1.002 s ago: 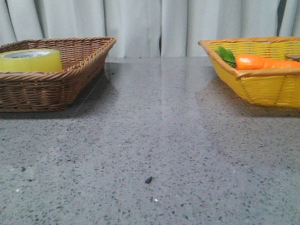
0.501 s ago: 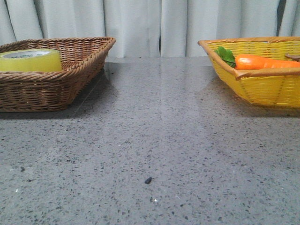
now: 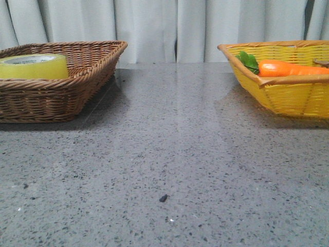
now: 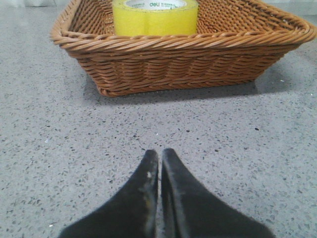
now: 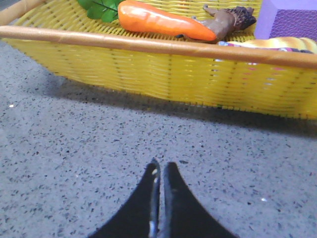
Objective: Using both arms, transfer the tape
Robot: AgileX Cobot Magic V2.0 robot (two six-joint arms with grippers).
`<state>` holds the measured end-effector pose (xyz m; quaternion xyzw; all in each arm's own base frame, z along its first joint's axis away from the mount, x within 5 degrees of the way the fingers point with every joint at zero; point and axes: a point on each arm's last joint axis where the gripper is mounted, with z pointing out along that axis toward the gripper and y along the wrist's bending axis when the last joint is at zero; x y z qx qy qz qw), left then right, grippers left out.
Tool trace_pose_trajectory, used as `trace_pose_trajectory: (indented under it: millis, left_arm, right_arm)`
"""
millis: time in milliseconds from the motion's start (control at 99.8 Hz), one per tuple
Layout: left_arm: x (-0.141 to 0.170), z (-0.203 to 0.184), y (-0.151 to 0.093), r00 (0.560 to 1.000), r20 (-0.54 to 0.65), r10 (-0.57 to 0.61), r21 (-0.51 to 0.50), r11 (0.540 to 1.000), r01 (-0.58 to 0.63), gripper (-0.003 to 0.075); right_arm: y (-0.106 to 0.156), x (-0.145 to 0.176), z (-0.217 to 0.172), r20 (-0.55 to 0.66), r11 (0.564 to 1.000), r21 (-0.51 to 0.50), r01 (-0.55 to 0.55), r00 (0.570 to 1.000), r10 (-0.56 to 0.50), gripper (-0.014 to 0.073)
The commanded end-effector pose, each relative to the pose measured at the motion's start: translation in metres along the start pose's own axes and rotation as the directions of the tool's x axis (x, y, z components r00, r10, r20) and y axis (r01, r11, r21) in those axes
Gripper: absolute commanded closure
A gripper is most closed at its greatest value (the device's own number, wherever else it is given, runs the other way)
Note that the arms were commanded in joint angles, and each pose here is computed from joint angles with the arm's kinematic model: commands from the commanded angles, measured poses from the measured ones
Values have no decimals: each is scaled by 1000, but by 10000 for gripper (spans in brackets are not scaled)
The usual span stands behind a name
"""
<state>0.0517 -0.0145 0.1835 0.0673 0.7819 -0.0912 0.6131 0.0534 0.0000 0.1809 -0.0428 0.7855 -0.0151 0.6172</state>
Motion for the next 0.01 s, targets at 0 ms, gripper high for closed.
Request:
trace_pose_trajectory:
  millis: [0]
  left_arm:
    - [-2, -1, 0, 997, 68, -24, -4, 1000, 24, 741]
  right_arm:
    - [0, 4, 1, 16, 1000, 7, 7, 1000, -7, 662]
